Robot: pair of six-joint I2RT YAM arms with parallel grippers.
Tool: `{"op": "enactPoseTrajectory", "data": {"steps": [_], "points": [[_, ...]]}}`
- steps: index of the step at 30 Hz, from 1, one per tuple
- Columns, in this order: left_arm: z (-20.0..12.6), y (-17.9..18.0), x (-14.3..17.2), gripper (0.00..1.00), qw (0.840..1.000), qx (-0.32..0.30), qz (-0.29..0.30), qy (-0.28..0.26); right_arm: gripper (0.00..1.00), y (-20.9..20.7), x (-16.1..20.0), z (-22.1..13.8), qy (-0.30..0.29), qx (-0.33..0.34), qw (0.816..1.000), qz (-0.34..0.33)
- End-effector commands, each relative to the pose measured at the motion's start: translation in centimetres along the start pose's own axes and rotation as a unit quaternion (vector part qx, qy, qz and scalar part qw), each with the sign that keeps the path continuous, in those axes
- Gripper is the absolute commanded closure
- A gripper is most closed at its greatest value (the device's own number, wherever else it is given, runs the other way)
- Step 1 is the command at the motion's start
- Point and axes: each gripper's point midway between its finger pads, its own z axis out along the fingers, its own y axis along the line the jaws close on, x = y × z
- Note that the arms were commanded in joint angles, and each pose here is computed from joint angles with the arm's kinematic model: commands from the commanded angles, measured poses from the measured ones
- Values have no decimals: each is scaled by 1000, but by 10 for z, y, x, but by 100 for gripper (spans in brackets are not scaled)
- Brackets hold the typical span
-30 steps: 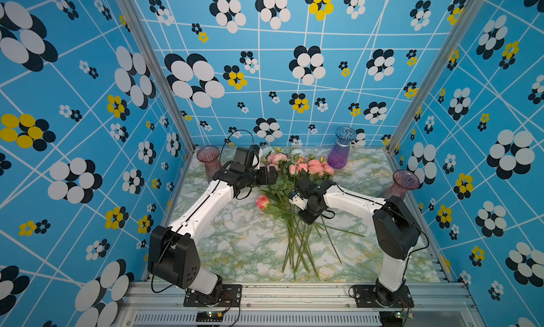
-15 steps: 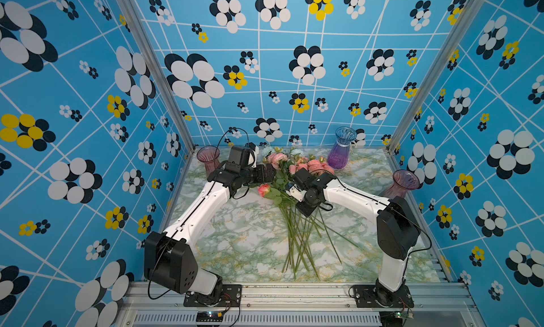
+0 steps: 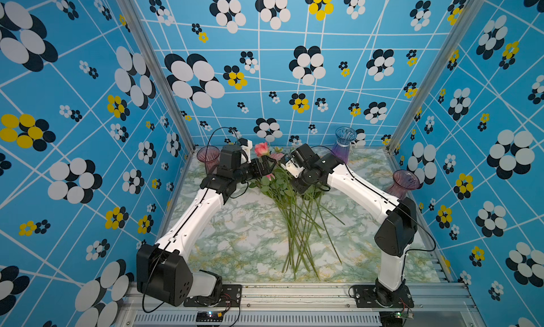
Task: Place the pink flowers into the vase
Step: Pick up the flower at the center of the board, then place the flower in the vase.
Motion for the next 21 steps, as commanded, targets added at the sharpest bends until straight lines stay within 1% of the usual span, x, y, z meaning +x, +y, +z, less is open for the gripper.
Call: {"op": "enactPoseTrajectory", "data": {"steps": [1,6,11,19,21], "points": [[13,-9,-12,0,998,44,-32,-18,100,-6,-12,-7,-9,7,1000,15],[32,-8,-22,3,996,65,-63,-26,100,-7,-34,-20,-45,-1,998,35],[47,-7,-32,8,993,76,-86,-34,100,-9,-46,-28,-65,-9,997,48],[64,-15,-42,17,990,93,-93,-43,100,-6,-55,-22,-69,-24,996,55],[67,-16,-42,22,990,96,-94,-42,100,-6,-57,-22,-74,-25,995,59]]}}
